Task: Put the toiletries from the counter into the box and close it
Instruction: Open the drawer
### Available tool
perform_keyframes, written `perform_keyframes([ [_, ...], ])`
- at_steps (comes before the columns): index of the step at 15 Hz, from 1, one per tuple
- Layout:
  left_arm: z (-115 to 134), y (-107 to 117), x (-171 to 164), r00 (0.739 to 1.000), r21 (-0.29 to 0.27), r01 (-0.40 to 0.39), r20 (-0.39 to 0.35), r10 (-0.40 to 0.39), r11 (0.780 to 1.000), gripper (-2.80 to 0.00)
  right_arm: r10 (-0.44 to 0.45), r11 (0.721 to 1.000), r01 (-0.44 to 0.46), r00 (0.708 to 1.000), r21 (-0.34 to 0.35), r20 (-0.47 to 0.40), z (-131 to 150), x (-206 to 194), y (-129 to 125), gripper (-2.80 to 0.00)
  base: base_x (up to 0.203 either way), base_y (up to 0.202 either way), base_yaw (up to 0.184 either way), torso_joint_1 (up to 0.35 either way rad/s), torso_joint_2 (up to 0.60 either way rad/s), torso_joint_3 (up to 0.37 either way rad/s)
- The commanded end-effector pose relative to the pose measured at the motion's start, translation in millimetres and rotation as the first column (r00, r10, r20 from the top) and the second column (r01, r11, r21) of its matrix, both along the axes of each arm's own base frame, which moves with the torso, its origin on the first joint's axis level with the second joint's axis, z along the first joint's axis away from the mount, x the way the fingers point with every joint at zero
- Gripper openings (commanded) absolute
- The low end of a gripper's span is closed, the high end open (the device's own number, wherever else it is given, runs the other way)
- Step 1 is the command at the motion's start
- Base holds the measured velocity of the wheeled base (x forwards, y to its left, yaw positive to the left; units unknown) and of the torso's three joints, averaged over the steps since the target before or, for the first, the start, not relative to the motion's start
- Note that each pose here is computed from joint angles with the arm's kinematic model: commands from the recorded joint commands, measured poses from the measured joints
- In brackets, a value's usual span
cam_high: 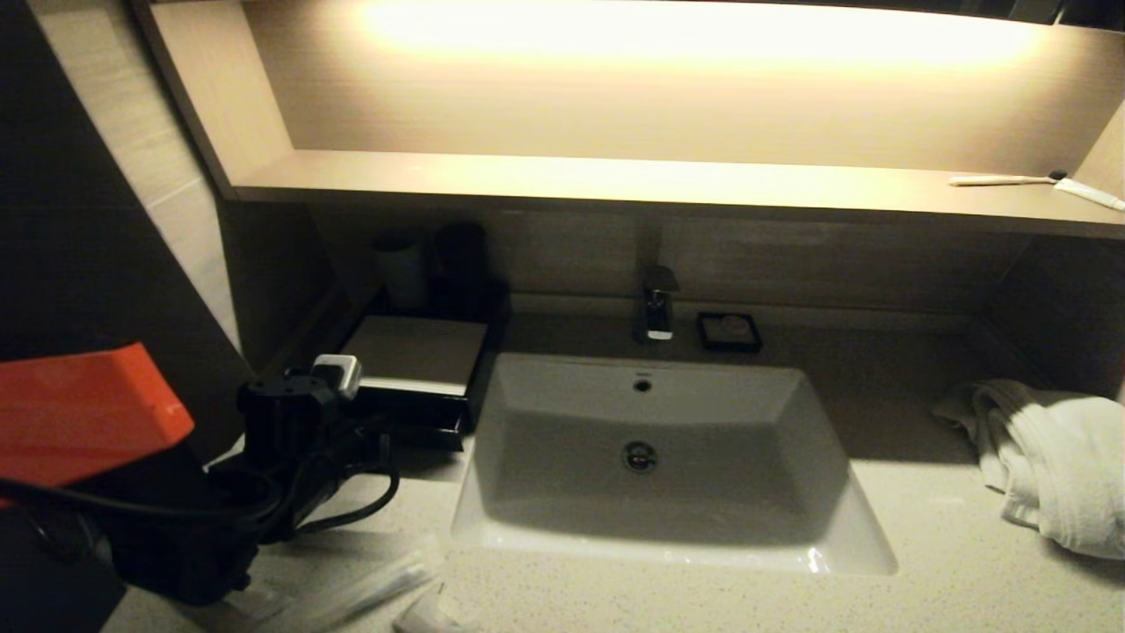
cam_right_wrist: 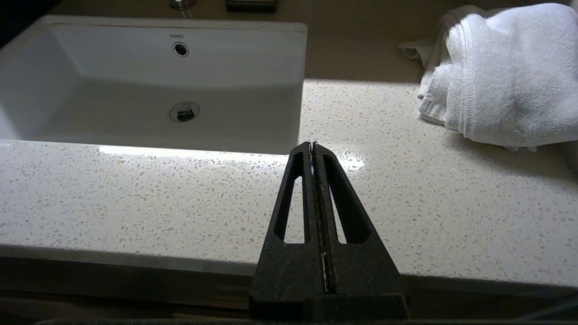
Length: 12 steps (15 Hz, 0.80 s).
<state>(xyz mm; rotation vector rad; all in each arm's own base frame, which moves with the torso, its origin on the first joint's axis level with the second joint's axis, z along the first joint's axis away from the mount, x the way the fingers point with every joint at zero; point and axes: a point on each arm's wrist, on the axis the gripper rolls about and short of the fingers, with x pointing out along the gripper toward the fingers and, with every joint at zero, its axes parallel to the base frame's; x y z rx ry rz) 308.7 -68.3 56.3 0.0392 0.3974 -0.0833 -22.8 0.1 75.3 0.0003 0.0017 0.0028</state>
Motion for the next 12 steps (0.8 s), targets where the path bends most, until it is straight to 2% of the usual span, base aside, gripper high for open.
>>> perform_keyframes([
  [1,1,1,-4,1.000,0.001,-0.002,-0.002,0.002,1.000,-2.80,0.000,1.000,0.000,1.000,0.000,0.000,0,0,0,-2.80,0.000,0.000,0.000,0.000,0.00,0.000],
  [12,-4,3,-20,0.999,0.012,0.007,-0.049,-0.007,1.000,-2.80,0.000,1.000,0.000,1.000,0.000,0.000,0,0,0,-2.80,0.000,0.000,0.000,0.000,0.00,0.000],
])
